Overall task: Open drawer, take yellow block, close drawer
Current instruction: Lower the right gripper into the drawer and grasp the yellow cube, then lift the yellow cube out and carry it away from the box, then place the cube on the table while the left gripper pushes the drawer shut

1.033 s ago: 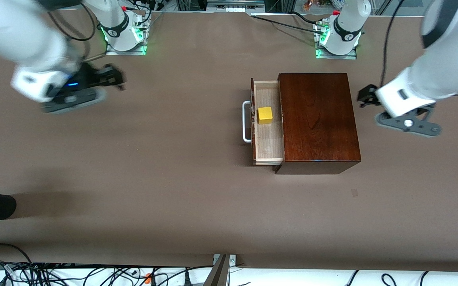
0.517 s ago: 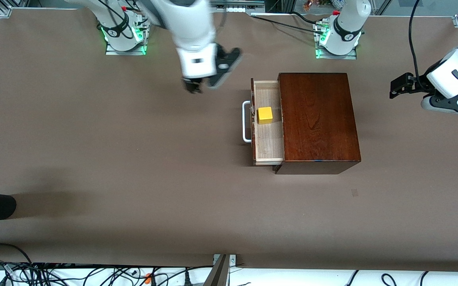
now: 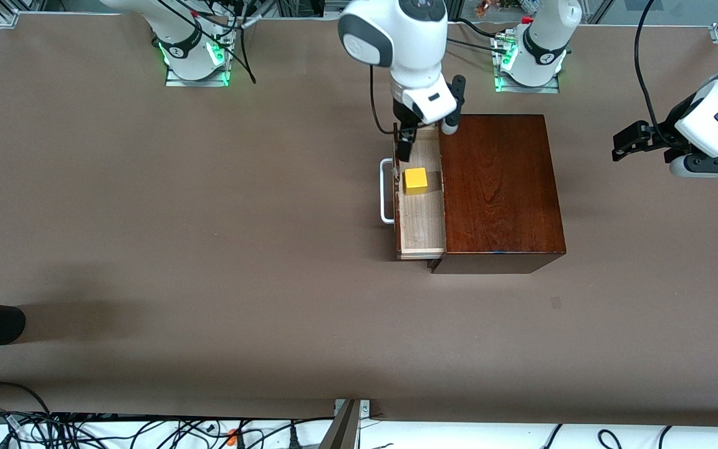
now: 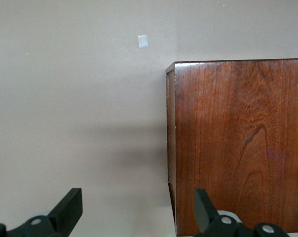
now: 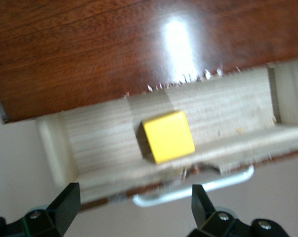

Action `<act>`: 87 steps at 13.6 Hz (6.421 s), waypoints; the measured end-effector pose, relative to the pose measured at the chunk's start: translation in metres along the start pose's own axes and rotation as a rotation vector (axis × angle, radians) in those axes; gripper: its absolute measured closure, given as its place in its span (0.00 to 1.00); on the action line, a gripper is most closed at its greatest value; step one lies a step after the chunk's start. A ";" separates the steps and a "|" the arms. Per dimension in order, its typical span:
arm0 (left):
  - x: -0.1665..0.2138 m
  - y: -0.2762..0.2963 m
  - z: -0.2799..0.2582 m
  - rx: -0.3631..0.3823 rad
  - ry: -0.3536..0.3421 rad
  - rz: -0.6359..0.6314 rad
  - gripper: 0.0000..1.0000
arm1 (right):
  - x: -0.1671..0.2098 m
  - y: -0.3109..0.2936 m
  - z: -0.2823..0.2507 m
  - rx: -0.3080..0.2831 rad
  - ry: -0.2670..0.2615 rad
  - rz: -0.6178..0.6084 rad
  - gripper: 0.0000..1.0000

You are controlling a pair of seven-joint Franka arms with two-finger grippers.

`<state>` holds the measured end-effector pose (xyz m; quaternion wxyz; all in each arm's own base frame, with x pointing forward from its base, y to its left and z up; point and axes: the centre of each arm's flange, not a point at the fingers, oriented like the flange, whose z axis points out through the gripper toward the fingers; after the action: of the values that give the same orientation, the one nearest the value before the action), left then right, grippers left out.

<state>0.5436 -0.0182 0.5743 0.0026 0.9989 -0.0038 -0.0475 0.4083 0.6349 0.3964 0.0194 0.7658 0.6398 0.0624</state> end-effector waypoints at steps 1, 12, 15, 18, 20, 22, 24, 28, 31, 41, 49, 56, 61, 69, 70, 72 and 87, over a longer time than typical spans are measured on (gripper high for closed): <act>0.000 0.000 0.000 0.000 -0.001 0.000 0.00 | 0.002 0.005 0.011 -0.005 0.006 -0.030 0.00; -0.006 0.005 -0.010 0.001 -0.011 0.010 0.00 | 0.006 0.022 0.064 -0.030 0.049 -0.082 0.00; -0.006 0.006 -0.012 0.001 -0.008 0.011 0.00 | 0.005 0.023 0.073 -0.028 0.045 -0.080 0.00; -0.006 0.007 -0.013 0.002 -0.007 0.014 0.00 | 0.005 0.023 0.084 -0.029 0.048 -0.080 0.00; -0.006 0.007 -0.013 0.002 -0.007 0.014 0.00 | 0.006 0.023 0.086 -0.030 0.052 -0.081 0.04; -0.006 0.008 -0.013 0.002 -0.007 0.014 0.00 | 0.006 0.023 0.087 -0.031 0.053 -0.081 0.26; -0.006 0.008 -0.013 0.001 -0.007 0.014 0.00 | 0.006 0.024 0.086 -0.031 0.051 -0.080 0.45; -0.006 0.008 -0.013 0.001 -0.007 0.015 0.00 | 0.005 0.038 0.054 -0.007 0.042 -0.043 0.44; -0.006 0.008 -0.013 0.001 -0.007 0.016 0.00 | -0.014 0.074 -0.011 0.048 0.045 0.040 0.44; -0.007 0.018 -0.014 0.000 -0.005 0.042 0.00 | -0.293 0.324 -0.127 0.074 -0.058 0.541 0.44; 0.001 0.132 0.047 -0.228 -0.160 0.465 0.00 | -0.496 0.326 0.025 0.157 -0.188 0.877 0.44; -0.001 0.295 0.119 -0.321 -0.044 1.146 0.00 | -0.559 0.267 0.161 0.105 -0.191 1.120 0.44; -0.022 0.414 0.189 -0.235 0.124 1.511 0.00 | -0.570 0.245 0.191 0.079 -0.189 1.245 0.44; -0.029 0.456 0.279 -0.037 0.116 1.734 0.00 | -0.555 0.280 0.089 0.061 -0.130 1.254 0.00; -0.028 0.457 0.280 -0.030 0.116 1.739 0.00 | -0.551 0.285 0.050 0.075 -0.132 1.252 0.00; -0.026 0.455 0.279 -0.026 0.096 1.730 0.00 | -0.546 0.285 -0.031 0.093 -0.123 1.246 0.00; 0.024 0.343 0.196 -0.045 -0.135 1.429 0.00 | -0.539 0.275 -0.197 0.134 -0.142 1.248 0.00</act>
<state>0.5459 -0.3625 0.3792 0.0536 0.7466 -0.6561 -0.0960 0.5603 0.0462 0.5843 -0.0261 0.9966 0.0724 -0.0290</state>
